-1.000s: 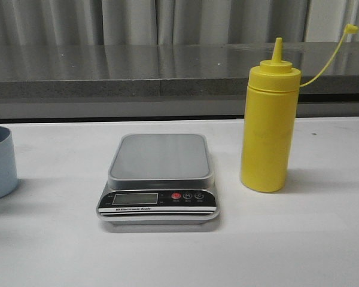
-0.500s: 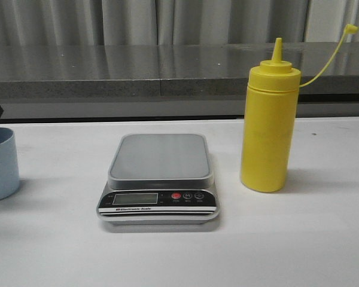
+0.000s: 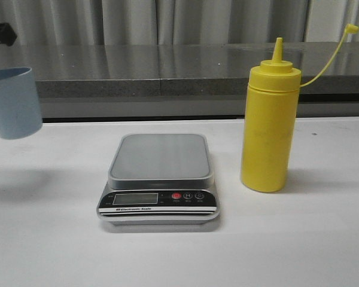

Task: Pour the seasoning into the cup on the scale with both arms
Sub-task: 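Lower the left gripper onto the light blue cup and grasp it, then carry the blue cup with the left gripper onto the scale platform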

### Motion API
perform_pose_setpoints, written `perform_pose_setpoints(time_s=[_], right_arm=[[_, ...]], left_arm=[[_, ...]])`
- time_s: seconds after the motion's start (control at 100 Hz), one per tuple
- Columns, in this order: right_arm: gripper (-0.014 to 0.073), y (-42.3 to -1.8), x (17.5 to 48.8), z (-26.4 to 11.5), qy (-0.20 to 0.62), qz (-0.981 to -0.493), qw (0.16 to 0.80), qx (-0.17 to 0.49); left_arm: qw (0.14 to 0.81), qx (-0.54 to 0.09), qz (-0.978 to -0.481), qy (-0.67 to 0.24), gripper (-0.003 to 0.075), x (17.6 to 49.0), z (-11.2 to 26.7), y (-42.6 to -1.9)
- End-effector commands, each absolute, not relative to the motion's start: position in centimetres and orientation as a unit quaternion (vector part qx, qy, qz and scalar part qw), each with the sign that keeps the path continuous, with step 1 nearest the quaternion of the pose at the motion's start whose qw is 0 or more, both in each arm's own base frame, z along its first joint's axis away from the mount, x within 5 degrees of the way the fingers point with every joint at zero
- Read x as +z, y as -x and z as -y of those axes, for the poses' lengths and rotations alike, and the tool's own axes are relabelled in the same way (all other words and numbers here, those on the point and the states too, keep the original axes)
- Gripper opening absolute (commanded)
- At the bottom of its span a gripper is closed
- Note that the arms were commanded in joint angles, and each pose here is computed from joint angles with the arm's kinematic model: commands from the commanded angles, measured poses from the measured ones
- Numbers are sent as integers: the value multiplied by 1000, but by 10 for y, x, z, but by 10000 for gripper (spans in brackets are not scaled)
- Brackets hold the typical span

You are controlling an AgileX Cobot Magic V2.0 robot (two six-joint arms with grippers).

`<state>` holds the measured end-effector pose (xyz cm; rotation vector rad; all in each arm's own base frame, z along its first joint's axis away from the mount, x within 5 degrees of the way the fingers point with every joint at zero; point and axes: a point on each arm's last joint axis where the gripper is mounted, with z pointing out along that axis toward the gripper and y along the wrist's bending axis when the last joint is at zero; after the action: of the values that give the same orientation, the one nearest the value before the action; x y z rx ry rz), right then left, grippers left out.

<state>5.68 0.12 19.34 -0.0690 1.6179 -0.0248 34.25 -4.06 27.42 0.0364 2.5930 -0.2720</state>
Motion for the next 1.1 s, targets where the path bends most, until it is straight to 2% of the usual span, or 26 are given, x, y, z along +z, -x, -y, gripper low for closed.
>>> perform_pose_setpoints(time_s=[0.0, 0.18, 0.6, 0.83, 1.09], right_arm=[[-66, -56, 202, -1, 33, -689, 723, -15], [-66, -56, 202, -1, 33, -689, 723, -15], [-66, -56, 202, -1, 33, -689, 723, -15], [-66, -56, 202, -1, 33, -689, 723, -15], [-66, -56, 202, -1, 33, -689, 723, -15]], left_arm=[[316, -126, -940, -33, -18, 312, 60, -342], [316, -148, -933, -92, -18, 323, 104, -351], [293, -177, -920, -191, -18, 307, 198, -371], [275, -167, -921, -222, -18, 286, 223, -373], [266, -147, -923, -236, -18, 275, 225, -375]])
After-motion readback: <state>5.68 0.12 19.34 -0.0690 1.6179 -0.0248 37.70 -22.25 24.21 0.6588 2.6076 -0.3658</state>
